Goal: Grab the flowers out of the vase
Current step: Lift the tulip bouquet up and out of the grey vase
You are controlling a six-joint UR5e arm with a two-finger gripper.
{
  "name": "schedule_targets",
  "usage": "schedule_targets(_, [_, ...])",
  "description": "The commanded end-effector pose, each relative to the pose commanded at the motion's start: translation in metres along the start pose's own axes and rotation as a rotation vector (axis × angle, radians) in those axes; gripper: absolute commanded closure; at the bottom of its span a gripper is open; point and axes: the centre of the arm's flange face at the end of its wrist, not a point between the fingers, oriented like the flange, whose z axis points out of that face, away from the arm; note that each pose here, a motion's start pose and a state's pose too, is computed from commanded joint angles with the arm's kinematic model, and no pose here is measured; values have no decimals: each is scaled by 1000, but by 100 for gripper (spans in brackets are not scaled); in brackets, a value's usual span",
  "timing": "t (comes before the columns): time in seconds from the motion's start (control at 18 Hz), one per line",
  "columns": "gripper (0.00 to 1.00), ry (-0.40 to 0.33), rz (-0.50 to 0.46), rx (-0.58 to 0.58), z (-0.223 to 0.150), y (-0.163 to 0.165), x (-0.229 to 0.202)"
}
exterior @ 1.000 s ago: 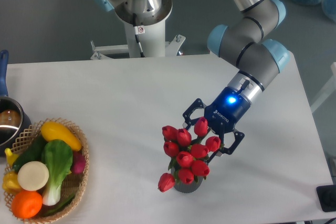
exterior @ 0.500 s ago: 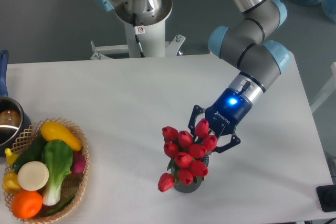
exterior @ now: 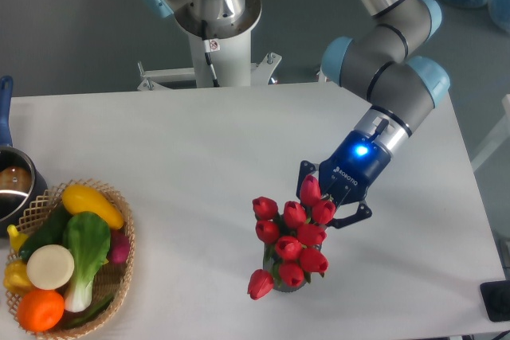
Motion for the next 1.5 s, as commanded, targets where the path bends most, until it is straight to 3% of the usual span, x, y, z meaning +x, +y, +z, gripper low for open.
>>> schedule_targets(0.39, [71,3,-67,64,-14,-21,6])
schedule_targets(0.72, [70,2,-32,139,-36,-58,7])
schedule_targets(1.06, [70,-5,-64,177,-54,-91,-6])
schedule_targets(1.5, [70,16,-62,236,-65,-107,-11])
